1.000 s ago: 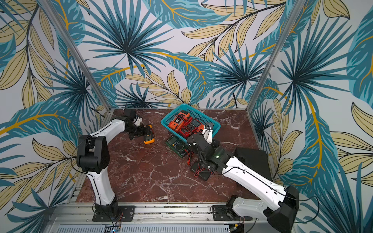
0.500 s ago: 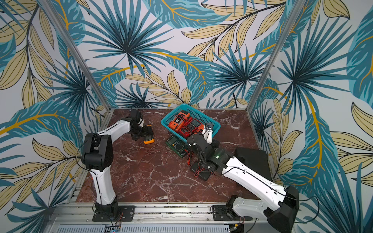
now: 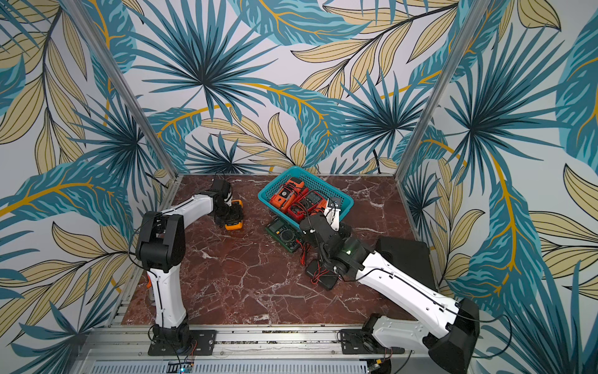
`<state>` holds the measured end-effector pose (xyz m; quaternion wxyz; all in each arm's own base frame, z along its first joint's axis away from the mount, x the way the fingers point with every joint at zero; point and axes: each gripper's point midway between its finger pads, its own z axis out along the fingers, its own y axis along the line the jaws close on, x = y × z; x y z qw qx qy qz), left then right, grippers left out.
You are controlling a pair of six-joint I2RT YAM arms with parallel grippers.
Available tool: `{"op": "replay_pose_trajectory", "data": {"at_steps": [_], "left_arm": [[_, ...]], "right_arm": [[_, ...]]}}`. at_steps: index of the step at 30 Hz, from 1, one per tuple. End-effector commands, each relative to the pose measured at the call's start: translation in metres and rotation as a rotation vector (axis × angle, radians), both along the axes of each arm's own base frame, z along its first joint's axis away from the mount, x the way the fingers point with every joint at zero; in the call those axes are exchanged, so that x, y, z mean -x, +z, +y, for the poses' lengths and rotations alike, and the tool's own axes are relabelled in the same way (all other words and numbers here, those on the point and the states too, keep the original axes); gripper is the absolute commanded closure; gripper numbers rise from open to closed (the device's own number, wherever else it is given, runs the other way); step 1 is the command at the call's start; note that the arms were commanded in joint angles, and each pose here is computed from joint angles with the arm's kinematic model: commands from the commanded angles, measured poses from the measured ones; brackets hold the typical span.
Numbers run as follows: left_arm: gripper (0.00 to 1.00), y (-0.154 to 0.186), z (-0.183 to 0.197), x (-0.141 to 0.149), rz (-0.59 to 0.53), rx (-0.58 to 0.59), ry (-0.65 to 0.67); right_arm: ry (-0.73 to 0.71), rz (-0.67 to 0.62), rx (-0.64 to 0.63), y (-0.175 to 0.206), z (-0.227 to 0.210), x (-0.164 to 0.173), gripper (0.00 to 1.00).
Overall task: Put the multimeter into the basket
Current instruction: Pick up the multimeter from the center of the board, then place the multimeter in the basket.
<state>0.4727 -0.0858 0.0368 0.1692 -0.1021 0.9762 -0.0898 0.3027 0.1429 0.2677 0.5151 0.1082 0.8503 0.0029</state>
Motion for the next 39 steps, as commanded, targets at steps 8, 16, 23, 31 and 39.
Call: {"op": "replay_pose_trajectory", "data": {"at_steps": [8, 16, 23, 31, 39], "left_arm": [[0.77, 0.071, -0.006, -0.009, -0.173, -0.058, -0.039], [0.83, 0.171, -0.068, -0.012, -0.410, -0.048, -0.184], [0.83, 0.216, -0.159, -0.020, -0.562, 0.032, -0.351], [0.83, 0.212, -0.249, -0.020, -0.559, 0.060, -0.511], [0.82, 0.178, -0.275, -0.011, -0.474, 0.031, -0.569]], "right_arm": [[-0.006, -0.025, 0.016, 0.009, -0.007, 0.002, 0.01], [-0.062, -0.060, 0.009, 0.025, -0.032, 0.003, 0.00], [-0.151, -0.067, -0.031, 0.028, -0.070, 0.008, 0.01], [-0.212, -0.069, -0.033, 0.030, -0.103, 0.020, 0.00], [-0.240, -0.074, -0.031, 0.028, -0.113, 0.028, 0.00]]}}
